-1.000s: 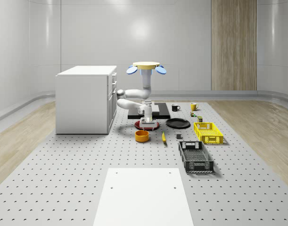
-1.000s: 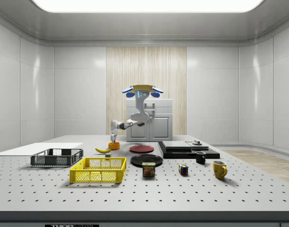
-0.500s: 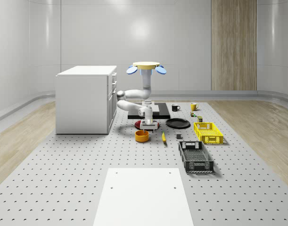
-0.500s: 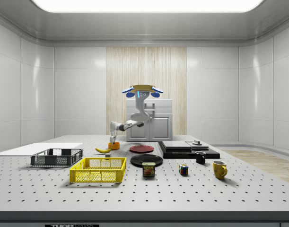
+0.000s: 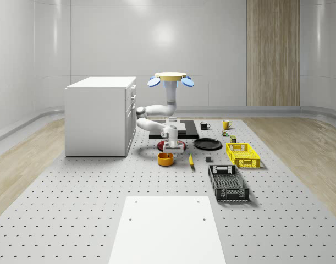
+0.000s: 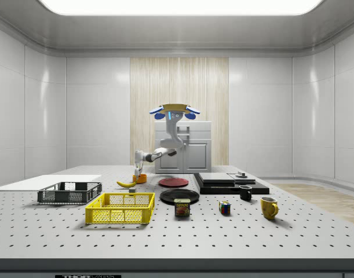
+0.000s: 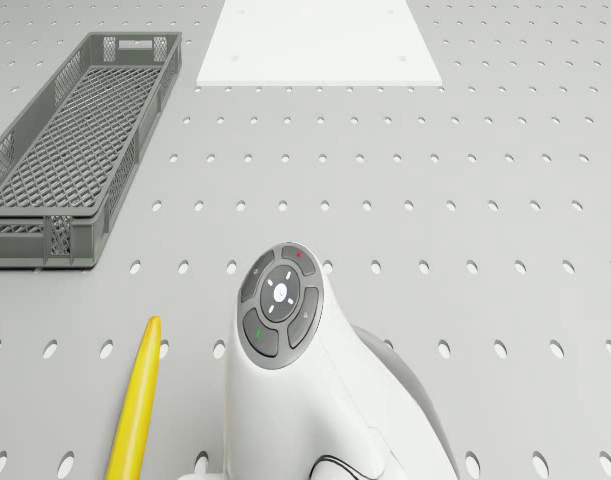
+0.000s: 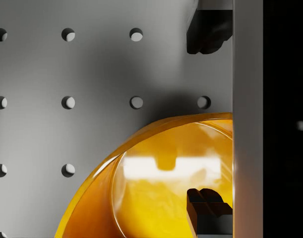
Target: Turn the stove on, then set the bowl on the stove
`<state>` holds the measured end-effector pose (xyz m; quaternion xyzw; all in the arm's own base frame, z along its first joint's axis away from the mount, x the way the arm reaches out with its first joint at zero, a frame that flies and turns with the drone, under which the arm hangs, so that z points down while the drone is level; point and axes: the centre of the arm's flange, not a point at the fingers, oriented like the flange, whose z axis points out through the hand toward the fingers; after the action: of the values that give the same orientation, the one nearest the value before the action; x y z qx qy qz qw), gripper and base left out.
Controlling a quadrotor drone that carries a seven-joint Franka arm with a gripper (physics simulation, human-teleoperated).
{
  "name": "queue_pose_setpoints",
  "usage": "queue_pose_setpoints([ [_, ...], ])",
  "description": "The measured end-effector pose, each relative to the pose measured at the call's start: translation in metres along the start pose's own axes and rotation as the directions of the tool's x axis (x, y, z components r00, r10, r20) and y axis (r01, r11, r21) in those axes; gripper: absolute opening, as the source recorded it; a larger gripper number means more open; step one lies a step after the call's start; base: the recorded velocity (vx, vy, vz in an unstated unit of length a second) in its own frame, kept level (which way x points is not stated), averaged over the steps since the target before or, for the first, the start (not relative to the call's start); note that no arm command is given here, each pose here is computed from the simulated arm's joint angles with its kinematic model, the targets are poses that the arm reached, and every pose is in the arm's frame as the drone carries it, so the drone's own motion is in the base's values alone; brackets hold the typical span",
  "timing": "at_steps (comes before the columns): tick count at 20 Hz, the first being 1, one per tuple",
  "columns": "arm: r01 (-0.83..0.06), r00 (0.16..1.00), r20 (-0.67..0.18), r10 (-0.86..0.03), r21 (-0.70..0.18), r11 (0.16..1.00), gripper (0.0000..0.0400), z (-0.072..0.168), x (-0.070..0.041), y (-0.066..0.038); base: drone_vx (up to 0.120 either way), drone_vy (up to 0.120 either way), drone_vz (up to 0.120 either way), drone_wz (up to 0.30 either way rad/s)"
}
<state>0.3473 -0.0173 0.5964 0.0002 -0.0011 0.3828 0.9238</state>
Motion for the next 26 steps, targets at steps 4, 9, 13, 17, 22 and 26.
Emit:
queue_pose_setpoints([
  [4, 0.000, 1.000, 0.000, 0.000, 0.000, 1.000, 0.0400, 0.0014, 0.0044, -0.0017, 0.000, 0.000, 0.000, 0.000],
  [9, 0.000, 1.000, 0.000, 0.000, 0.000, 1.000, 0.0400, 0.0021, 0.0037, -0.0053, 0.000, 0.000, 0.000, 0.000],
  [13, 0.000, 1.000, 0.000, 0.000, 0.000, 1.000, 0.0334, 0.0023, 0.0026, -0.0073, 0.000, 0.000, 0.000, 0.000],
  [17, 0.000, 1.000, 0.000, 0.000, 0.000, 1.000, 0.0186, 0.0023, 0.0022, -0.0080, 0.000, 0.000, 0.000, 0.000],
  [22, 0.000, 1.000, 0.000, 0.000, 0.000, 1.000, 0.0125, 0.0024, 0.0020, -0.0084, 0.000, 0.000, 0.000, 0.000],
  [26, 0.000, 1.000, 0.000, 0.000, 0.000, 1.000, 0.0109, 0.0023, 0.0019, -0.0085, 0.000, 0.000, 0.000, 0.000],
])
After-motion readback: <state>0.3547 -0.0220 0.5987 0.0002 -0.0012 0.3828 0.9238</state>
